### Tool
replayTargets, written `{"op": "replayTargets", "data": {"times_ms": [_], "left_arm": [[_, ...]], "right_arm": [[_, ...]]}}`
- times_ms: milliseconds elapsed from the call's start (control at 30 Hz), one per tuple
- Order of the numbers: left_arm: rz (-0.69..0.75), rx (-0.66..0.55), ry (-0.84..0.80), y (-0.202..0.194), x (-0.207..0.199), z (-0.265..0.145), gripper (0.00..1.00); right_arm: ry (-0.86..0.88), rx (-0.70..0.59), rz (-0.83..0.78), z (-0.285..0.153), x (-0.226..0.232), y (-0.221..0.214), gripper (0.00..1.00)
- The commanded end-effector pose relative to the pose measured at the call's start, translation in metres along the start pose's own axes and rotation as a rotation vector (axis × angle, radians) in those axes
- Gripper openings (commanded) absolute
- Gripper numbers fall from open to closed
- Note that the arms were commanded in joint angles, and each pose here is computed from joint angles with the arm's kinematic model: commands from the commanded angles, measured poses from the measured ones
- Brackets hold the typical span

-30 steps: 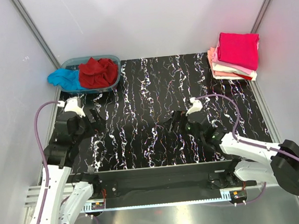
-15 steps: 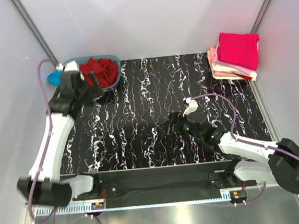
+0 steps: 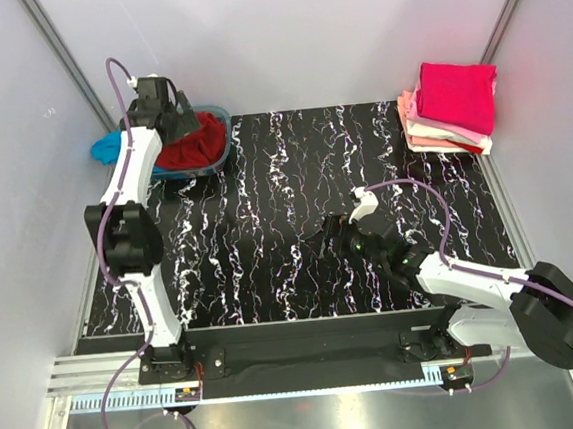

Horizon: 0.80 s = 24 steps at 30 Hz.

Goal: Fold and stack the t-shirts
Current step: Grab the tshirt from the pile

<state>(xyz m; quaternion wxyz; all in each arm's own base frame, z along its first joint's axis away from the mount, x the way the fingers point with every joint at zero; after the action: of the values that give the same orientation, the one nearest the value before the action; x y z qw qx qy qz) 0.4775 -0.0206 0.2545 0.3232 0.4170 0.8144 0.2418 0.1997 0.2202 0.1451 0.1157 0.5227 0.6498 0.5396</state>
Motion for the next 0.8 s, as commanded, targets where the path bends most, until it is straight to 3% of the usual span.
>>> {"op": "replayTargets", "data": {"times_ms": [0, 233, 533, 600, 667, 700, 767], "left_arm": [[-0.033, -0.051, -0.041, 0.027, -0.013, 0.012, 0.99], [-0.106, -0.015, -0.028, 0.022, -0.011, 0.042, 0.96], [-0.14, 0.017, -0.037, 0.012, -0.012, 0.063, 0.83], [-0.143, 0.019, -0.05, 0.01, -0.015, 0.067, 0.76], [-0.145, 0.01, -0.06, 0.014, -0.017, 0.068, 0.51], [-0.146, 0.017, -0.057, 0.013, -0.017, 0.073, 0.3], [-0.152, 0.003, -0.066, 0.022, -0.021, 0.07, 0.13]], "right_arm": [[0.044, -0.058, -0.016, 0.002, 0.009, 0.013, 1.0], [0.04, -0.063, -0.015, 0.003, 0.009, 0.014, 1.0], [0.03, -0.061, -0.012, 0.005, 0.008, 0.014, 1.0], [0.028, -0.057, -0.014, 0.006, 0.008, 0.013, 1.0], [0.028, -0.057, -0.014, 0.006, 0.008, 0.014, 1.0], [0.028, -0.056, -0.013, 0.006, 0.008, 0.013, 1.0], [0.026, -0.057, -0.014, 0.007, 0.008, 0.014, 1.0]]}}
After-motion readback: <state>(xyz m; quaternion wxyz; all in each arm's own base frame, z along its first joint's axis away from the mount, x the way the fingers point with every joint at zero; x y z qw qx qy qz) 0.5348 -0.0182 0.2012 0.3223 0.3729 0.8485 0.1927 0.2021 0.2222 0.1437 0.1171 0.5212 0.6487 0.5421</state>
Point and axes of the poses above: each gripper's point midway between its finger pads, its own z axis out along the fingers, its own x axis along the line the jaws close on, y = z × x, the point moved 7 cm from there along -z, back along the fingers, and after that the axes turned 12 degrees about -z, right-handed, at the moved point
